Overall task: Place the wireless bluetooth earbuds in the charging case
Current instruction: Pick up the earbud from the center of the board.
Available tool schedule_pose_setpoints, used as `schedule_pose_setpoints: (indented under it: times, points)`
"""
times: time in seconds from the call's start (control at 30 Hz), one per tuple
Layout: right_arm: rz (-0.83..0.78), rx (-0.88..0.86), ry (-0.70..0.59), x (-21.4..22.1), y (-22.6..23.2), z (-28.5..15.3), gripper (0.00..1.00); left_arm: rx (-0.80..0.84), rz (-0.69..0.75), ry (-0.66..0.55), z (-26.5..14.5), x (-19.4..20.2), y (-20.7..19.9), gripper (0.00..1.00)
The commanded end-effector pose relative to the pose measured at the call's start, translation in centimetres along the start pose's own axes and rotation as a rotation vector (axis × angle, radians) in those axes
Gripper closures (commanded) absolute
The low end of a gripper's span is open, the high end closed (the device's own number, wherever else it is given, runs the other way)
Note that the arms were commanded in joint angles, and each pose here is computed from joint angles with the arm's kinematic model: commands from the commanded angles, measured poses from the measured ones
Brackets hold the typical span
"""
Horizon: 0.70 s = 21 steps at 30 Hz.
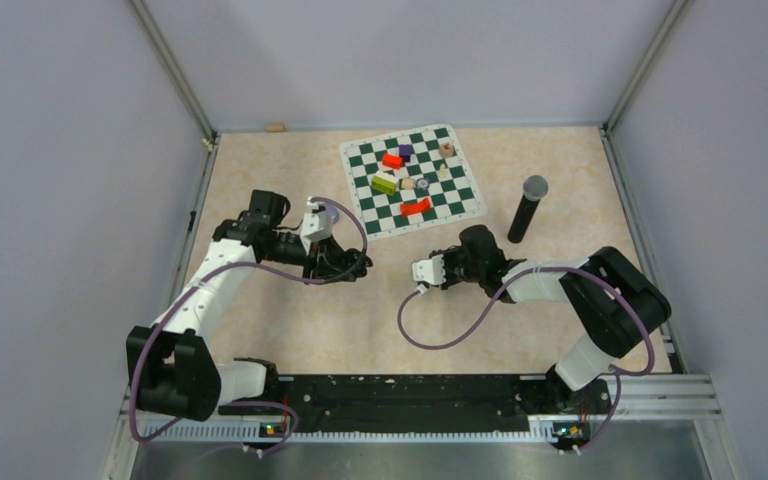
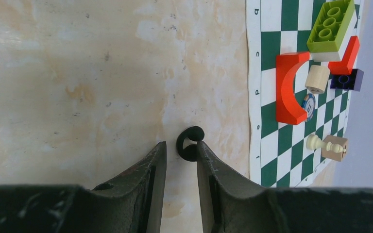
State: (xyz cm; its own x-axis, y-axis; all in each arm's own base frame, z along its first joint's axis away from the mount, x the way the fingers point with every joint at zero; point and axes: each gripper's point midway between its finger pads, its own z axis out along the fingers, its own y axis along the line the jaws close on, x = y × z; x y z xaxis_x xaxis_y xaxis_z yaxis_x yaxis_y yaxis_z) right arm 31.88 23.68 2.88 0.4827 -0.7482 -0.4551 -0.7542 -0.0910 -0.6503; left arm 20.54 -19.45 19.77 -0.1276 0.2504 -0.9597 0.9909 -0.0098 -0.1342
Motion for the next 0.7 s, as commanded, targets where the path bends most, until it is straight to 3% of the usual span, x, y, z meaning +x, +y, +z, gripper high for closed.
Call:
schedule_pose_setpoints:
  times: [0.0, 0.27, 0.67]
  points:
    - [0.087, -0.108, 0.094, 2.2, 2.5, 0.6, 0.70, 0.009, 0.070, -0.050, -0.4, -2.3, -0.3, 1.00]
    - [0.102, -0.105, 0.103, 2.4, 2.4, 0.5, 0.76, 0.011, 0.068, -0.054, -0.5, -2.2, -0.3, 1.00]
    - [0.099, -0.080, 0.087, 2.6, 2.2, -0.8, 0.76, 0.011, 0.072, -0.059, -0.6, -2.3, -0.4, 1.00]
